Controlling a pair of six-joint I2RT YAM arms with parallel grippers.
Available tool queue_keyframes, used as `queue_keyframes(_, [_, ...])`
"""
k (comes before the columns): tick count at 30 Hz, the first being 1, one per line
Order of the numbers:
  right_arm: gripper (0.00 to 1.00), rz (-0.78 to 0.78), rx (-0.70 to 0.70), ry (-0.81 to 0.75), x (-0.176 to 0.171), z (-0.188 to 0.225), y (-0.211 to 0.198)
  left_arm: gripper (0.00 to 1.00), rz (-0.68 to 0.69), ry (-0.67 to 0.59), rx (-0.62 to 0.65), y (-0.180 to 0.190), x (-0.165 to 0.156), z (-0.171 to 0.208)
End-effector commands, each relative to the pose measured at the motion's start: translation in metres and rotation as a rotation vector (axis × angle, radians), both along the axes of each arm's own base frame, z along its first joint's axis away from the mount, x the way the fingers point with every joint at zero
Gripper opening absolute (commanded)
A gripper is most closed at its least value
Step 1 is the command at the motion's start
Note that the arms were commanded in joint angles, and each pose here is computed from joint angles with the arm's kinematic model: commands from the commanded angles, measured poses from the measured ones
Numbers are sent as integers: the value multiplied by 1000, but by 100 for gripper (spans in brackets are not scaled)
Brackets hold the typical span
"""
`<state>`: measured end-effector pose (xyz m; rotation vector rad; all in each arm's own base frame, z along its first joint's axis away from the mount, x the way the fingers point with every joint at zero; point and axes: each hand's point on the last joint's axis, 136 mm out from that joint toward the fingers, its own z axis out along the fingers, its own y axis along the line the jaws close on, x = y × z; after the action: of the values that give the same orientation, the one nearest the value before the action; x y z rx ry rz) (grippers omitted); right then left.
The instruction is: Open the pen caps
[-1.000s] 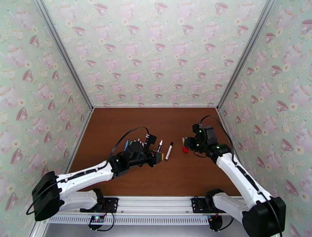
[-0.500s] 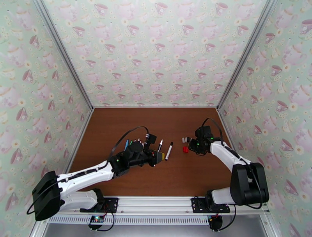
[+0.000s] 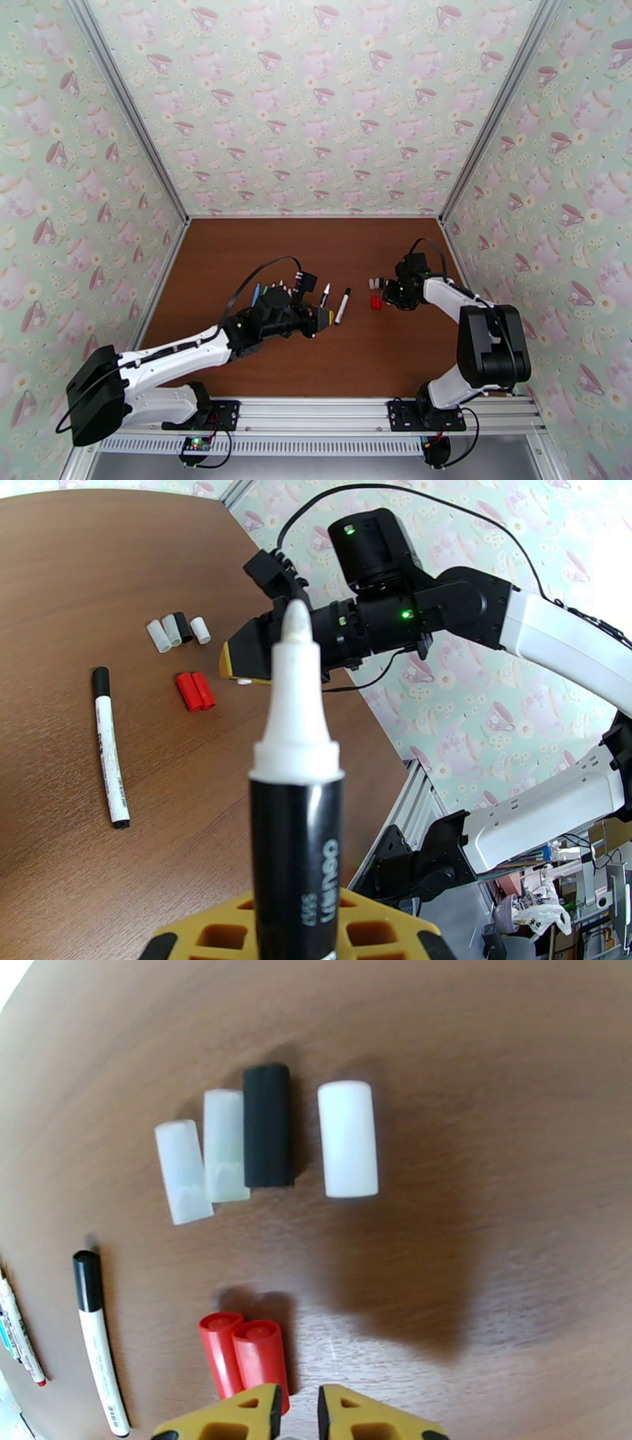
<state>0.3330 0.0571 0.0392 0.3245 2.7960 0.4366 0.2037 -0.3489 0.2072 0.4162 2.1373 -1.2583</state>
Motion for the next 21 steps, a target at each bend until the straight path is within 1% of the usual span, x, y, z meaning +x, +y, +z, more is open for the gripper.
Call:
queue_keyframes(1, [22, 23, 11, -19, 10, 4, 3, 12, -12, 5, -18, -2, 0, 1])
queue_keyframes(10, [24, 37, 28, 8, 13, -4, 7, 13, -17, 2, -18, -4, 1, 2])
queue_keyframes(21, [32, 42, 42, 6, 13, -4, 9, 12, -17, 7, -9, -7, 3, -1])
